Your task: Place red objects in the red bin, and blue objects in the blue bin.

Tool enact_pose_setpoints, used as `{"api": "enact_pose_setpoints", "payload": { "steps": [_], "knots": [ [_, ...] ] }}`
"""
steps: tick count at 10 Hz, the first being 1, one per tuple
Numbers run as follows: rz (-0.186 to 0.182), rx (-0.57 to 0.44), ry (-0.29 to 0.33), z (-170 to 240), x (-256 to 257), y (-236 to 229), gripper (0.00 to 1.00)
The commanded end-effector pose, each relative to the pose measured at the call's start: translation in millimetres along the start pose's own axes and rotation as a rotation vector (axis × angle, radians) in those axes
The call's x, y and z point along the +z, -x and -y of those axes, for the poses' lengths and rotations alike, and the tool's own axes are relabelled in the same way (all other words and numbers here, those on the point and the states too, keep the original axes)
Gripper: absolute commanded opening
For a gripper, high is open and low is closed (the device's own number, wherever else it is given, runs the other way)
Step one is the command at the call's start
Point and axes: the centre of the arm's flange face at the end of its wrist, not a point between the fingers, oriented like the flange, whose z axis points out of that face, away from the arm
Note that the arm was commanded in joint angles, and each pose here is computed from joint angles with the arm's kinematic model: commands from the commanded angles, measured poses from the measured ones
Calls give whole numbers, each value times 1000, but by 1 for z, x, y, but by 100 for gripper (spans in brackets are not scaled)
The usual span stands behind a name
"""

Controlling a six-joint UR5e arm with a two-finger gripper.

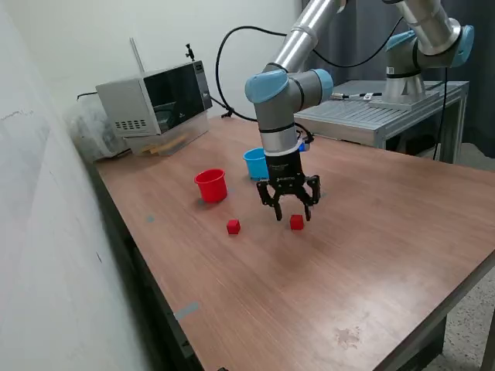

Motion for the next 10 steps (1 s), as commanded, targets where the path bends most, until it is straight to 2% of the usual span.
{"api": "enact_pose_setpoints", "payload": {
  "steps": [1,5,8,10],
  "knots": [
    [-2,-1,-3,1,2,-2,0],
    [25,-7,6,-1,-12,0,0],
    [70,10,70,3,-76,16,0],
    [118,77,125,26,-141,61,0]
  ]
}}
